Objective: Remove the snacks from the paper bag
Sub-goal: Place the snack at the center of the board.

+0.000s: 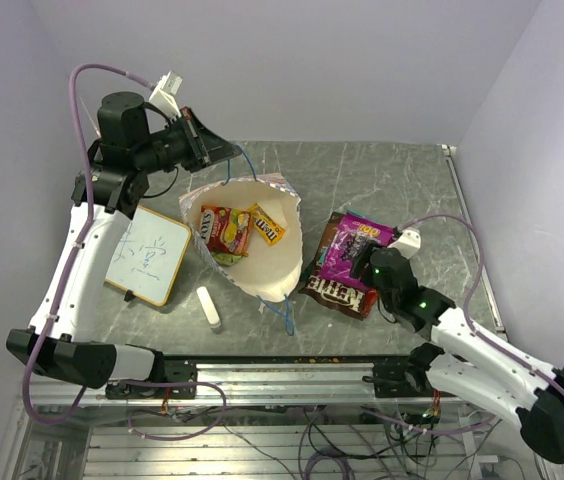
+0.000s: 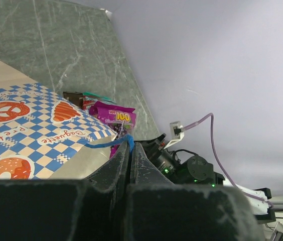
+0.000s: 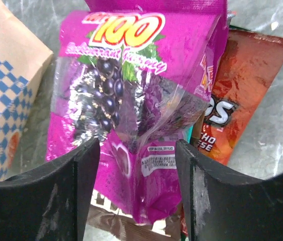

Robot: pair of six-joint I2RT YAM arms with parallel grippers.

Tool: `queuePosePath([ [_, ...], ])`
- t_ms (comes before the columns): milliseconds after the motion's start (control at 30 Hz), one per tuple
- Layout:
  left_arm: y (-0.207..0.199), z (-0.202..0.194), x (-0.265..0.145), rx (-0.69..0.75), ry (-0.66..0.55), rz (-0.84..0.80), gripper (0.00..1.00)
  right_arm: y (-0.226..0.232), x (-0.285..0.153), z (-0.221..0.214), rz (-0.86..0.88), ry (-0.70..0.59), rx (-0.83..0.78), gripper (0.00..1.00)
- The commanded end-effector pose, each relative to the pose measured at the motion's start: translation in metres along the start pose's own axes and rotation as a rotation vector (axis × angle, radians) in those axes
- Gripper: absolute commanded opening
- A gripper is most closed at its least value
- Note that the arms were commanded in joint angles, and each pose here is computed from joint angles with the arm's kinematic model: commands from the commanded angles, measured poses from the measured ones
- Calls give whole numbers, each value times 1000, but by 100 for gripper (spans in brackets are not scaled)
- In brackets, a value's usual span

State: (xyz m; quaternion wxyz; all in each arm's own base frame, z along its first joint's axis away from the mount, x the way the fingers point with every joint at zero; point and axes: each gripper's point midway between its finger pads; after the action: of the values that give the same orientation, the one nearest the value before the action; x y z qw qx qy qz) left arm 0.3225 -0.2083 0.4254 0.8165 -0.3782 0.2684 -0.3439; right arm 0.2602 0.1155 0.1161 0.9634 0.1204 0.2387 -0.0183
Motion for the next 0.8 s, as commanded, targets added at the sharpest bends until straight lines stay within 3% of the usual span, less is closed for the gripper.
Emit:
queuePosePath([
  [0, -17, 1, -13, 31, -17, -49, 7, 4, -27, 32, 41, -26, -25, 66],
  [167, -17, -4, -19, 35, -13, -33, 7, 9, -58, 52, 121, 9, -132, 76],
  [267, -16, -7, -22, 27, -12, -34, 7, 22, -75, 51, 245, 46, -228, 76],
  [533, -17, -12, -17, 2, 16, -70, 7, 95, -118, 71, 701, -7, -408, 71],
  [767, -15, -15, -11, -12, 40, -89, 7, 165, -128, 83, 938, -43, -347, 69],
])
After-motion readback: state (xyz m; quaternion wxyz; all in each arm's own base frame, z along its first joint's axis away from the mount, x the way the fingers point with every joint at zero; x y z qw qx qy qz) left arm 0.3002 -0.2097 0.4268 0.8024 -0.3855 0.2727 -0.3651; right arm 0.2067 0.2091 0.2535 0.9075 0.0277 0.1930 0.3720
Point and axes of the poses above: each gripper's point midway between its finger pads, its own x axis out along the fingers, its own y axis along the line the jaws close on, z = x × y, and after that the axes turned 6 degrees about -x, right-handed
